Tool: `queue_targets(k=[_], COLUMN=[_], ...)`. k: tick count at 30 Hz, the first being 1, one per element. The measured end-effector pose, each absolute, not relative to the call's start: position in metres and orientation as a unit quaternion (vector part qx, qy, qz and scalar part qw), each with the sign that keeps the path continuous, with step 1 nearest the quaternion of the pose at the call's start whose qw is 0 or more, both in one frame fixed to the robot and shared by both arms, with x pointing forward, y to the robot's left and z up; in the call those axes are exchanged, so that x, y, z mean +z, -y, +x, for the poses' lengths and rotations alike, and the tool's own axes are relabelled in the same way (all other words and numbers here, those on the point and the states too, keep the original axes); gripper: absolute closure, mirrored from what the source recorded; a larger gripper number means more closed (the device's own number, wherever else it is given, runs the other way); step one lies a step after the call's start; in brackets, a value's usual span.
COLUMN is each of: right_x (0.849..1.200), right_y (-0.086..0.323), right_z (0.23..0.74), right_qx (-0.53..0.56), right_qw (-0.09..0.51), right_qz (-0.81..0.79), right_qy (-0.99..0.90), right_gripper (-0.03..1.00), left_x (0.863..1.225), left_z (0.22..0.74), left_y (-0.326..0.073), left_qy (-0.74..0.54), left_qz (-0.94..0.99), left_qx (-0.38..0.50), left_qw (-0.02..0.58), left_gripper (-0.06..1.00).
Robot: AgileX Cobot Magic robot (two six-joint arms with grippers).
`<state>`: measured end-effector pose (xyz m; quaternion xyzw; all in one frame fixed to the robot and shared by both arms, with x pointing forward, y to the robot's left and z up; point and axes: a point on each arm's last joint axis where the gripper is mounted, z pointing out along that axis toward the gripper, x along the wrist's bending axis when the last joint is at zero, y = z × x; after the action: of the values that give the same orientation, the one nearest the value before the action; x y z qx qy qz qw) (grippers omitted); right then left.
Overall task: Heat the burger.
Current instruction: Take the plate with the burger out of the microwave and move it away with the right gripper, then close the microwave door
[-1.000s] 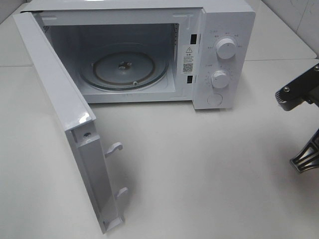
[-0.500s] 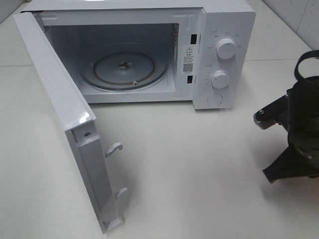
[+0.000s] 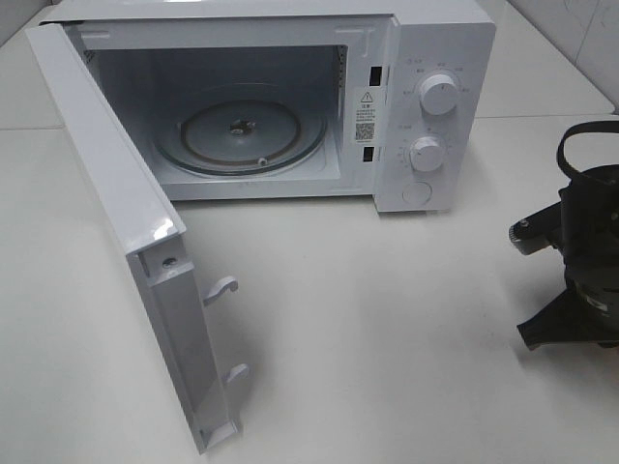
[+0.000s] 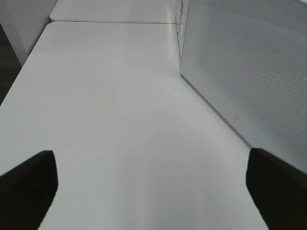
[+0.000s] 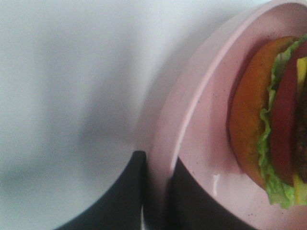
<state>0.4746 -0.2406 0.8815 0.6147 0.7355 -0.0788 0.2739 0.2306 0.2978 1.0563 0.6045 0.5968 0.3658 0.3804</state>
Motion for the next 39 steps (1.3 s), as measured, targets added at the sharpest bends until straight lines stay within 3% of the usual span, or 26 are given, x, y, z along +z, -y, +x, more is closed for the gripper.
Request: queue_targets(k=[12,19,28,31,33,34,35,39], right_x=[0.877,0.888,0.927,0.947,0.963,0.963,0.971,0.979], right_y=[0.25,0.248,0.242,0.238,0.235,0.235,0.234,0.235], right_z=[0.477,0.473,0.466,0.46,0.453,0.453,0.449,0.441], right_qx=[-0.094,-0.085,-0.004,0.049,0.084,0.084,0.097,0.1], right_qw=[0.272,0.259,0.243,0.235,0.227,0.227,0.223,0.211], right_qz=[0.625,0.632,0.623,0.609,0.58,0.58,0.565,0.553], right_qy=[-0.725,-0.725,-0.744,-0.756,-0.778,-0.778,-0.788,-0.8], right_gripper=[0.81,0.55,0.47,0.39,0.27,0.27,0.18,0.12], left_x=[1.056,1.056,1.056,1.056,1.056,1.056,1.056,1.056], left_z=[0.231,0.231,0.231,0.231,0.231,0.231,0.231,0.231], left_y=[-0.298,-0.298,-0.298,-0.298,-0.298,-0.298,-0.298,-0.298], left_qy=[-0.597,-0.597,-0.597,-0.597,-0.597,-0.597,-0.597,-0.597], left_qz=[0.604,0.604,0.604,0.604,0.604,0.604,0.604,0.604], left_qx=[0.366,0.366,0.366,0.366,0.366,0.366,0.366,0.366], left_qw=[0.38,0.38,0.38,0.38,0.38,0.38,0.38,0.38], left_gripper=[-0.04,-0.04,-0.04,-0.04,-0.04,-0.04,-0.04,-0.04])
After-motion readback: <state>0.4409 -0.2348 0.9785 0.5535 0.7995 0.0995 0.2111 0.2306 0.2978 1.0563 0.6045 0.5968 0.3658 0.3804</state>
